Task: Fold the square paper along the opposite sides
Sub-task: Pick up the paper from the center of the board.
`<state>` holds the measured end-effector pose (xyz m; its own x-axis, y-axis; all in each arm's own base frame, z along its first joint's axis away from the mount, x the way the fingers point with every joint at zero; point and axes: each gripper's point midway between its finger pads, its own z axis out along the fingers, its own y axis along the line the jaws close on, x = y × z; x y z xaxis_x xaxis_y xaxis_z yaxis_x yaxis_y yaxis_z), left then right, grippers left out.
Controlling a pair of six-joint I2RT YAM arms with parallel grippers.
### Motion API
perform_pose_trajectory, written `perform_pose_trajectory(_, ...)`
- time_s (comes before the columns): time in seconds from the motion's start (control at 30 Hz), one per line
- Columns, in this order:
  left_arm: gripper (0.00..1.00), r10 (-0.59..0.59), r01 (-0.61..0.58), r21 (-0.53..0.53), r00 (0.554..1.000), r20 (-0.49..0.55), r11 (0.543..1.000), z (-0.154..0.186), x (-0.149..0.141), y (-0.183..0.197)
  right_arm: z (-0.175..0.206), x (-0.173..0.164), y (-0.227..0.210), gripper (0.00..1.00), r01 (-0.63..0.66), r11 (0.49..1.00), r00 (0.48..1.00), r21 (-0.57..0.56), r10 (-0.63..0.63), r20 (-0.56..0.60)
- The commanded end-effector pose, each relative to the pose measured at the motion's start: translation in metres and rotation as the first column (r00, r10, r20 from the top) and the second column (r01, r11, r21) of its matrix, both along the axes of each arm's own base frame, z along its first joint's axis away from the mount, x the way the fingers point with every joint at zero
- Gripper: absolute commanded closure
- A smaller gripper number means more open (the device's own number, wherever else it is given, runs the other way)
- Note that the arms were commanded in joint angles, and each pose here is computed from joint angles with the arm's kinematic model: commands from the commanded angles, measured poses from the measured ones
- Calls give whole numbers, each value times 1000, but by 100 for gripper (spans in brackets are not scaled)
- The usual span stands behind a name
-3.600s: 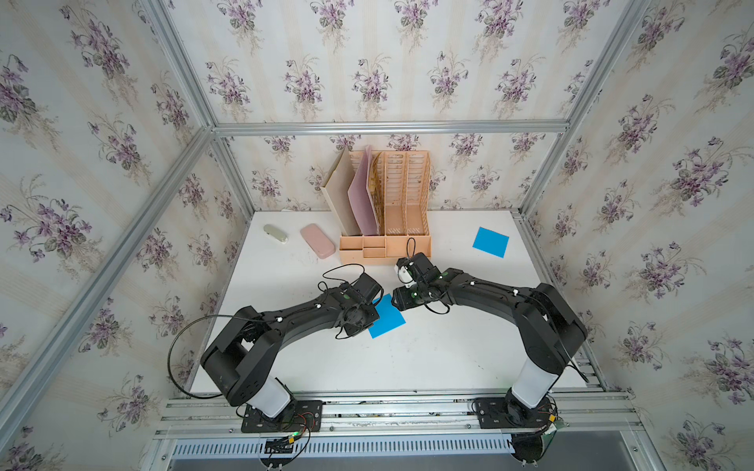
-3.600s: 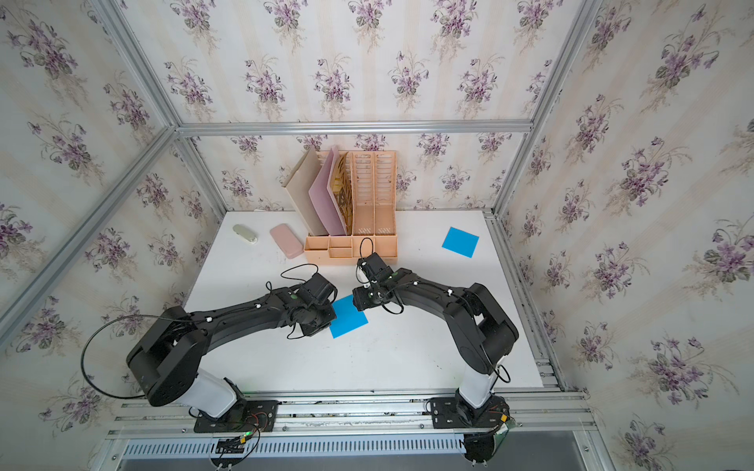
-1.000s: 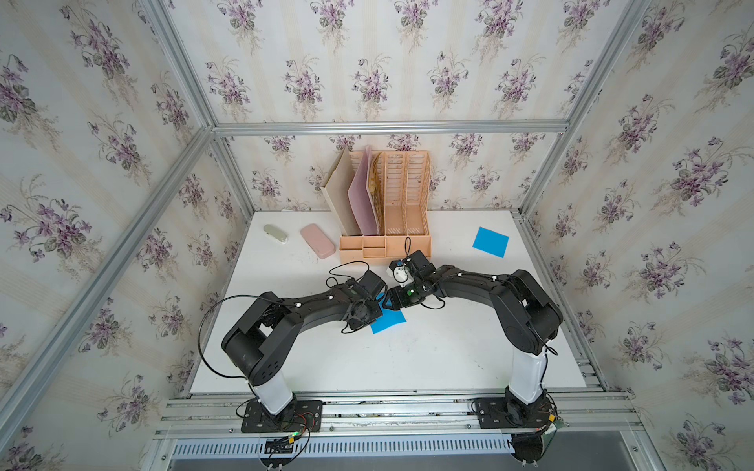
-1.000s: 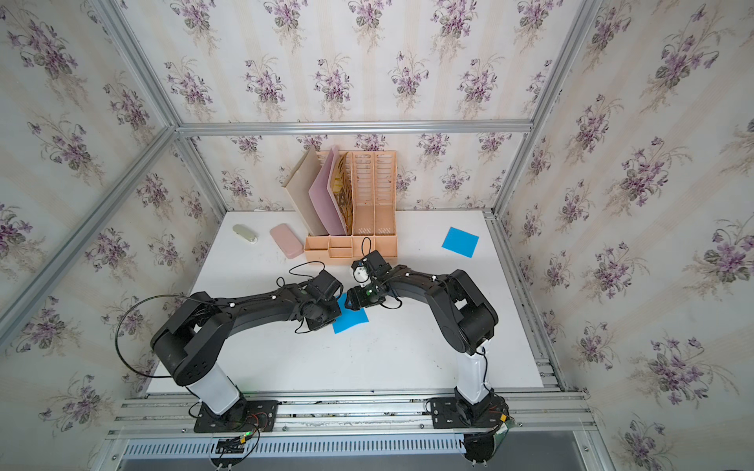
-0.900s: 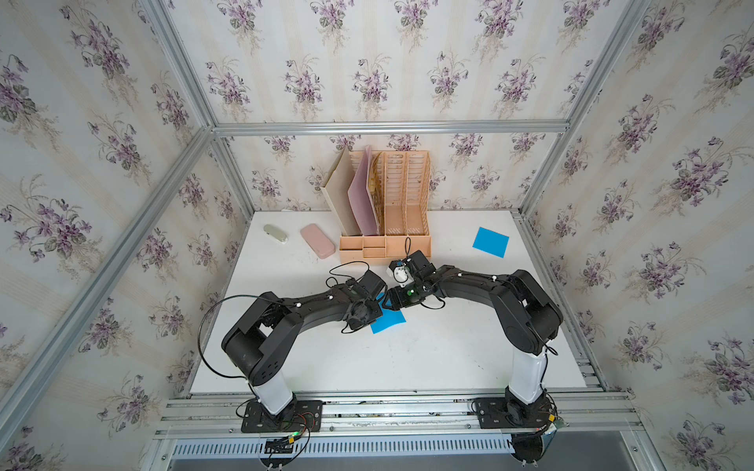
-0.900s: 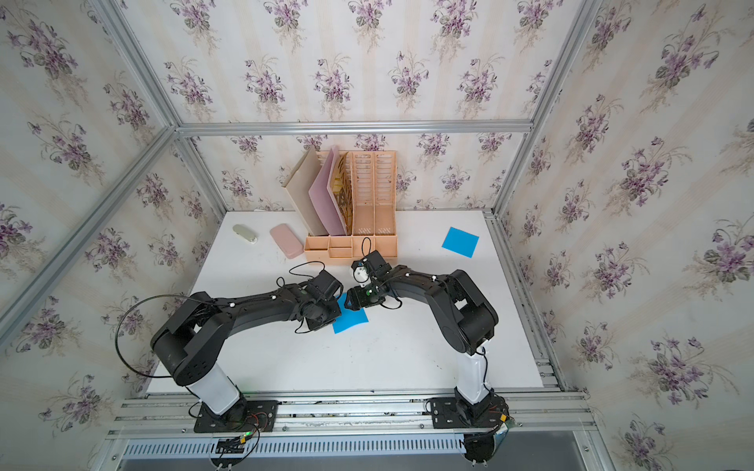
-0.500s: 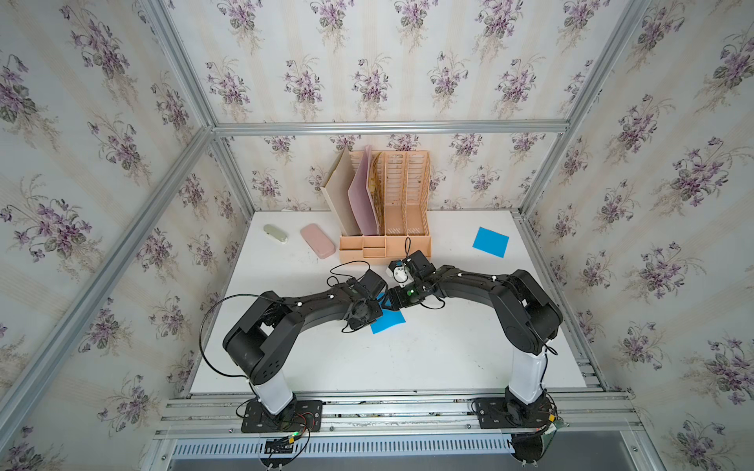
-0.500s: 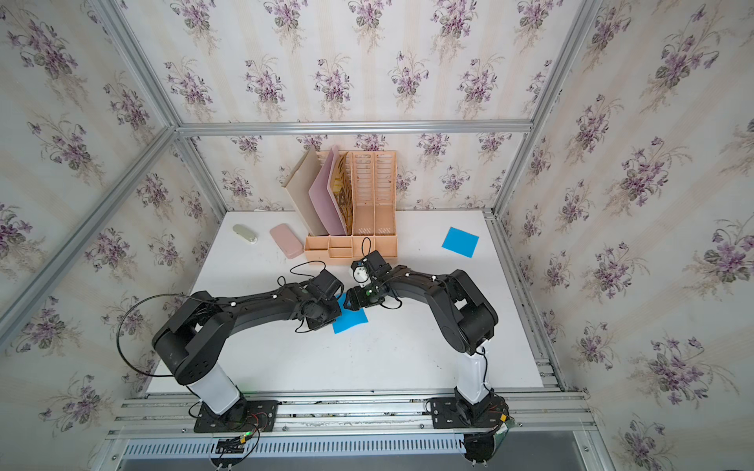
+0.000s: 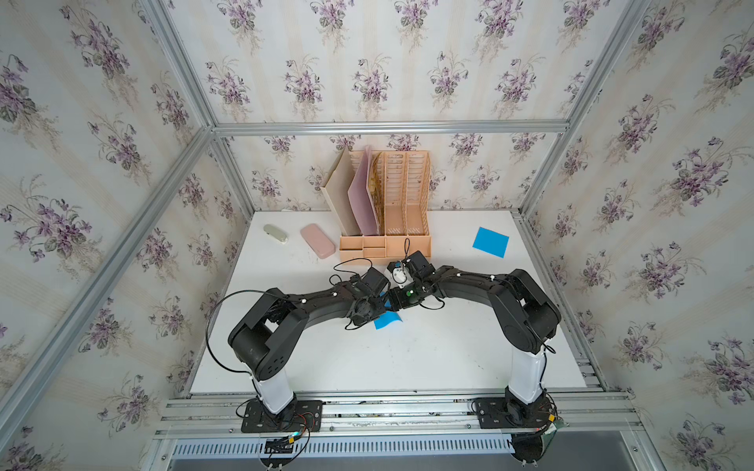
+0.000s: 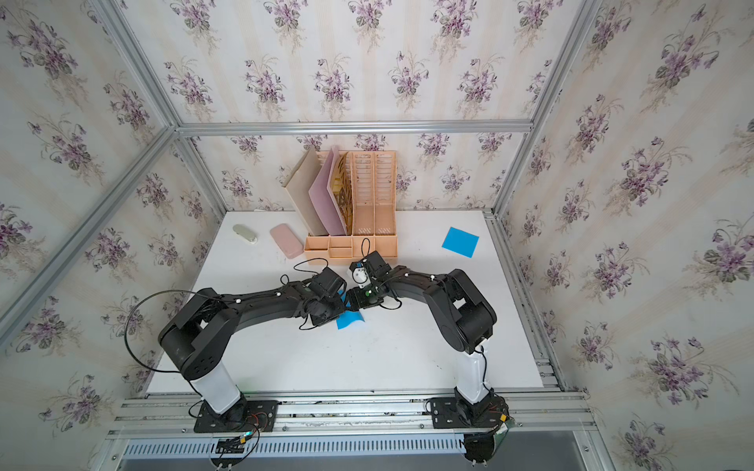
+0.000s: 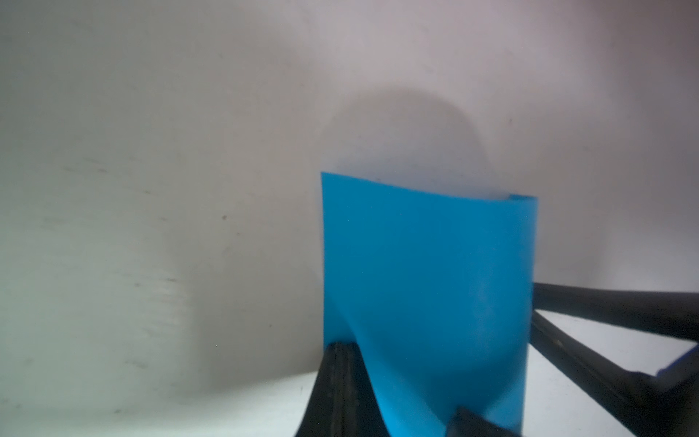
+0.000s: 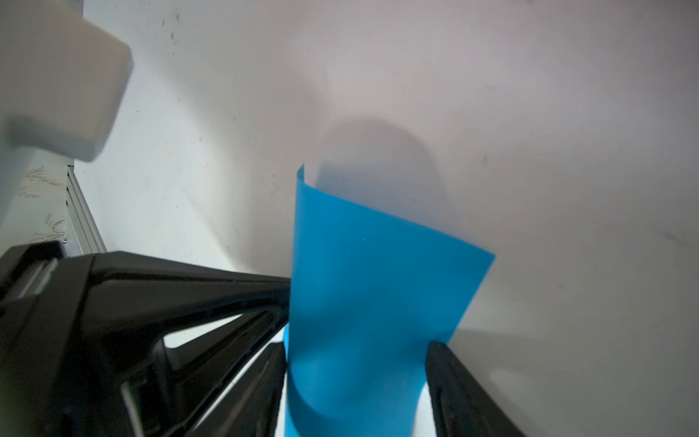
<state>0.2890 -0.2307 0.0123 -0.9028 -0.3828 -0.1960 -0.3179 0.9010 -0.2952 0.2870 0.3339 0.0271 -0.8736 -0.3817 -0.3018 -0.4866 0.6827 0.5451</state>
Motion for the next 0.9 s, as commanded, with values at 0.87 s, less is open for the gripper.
perform_pose_trajectory(0.87,74,-125,124,31,991,43,992,24,2,-2,-20,-14,-12,61,15,997,997,-75,-21,-80)
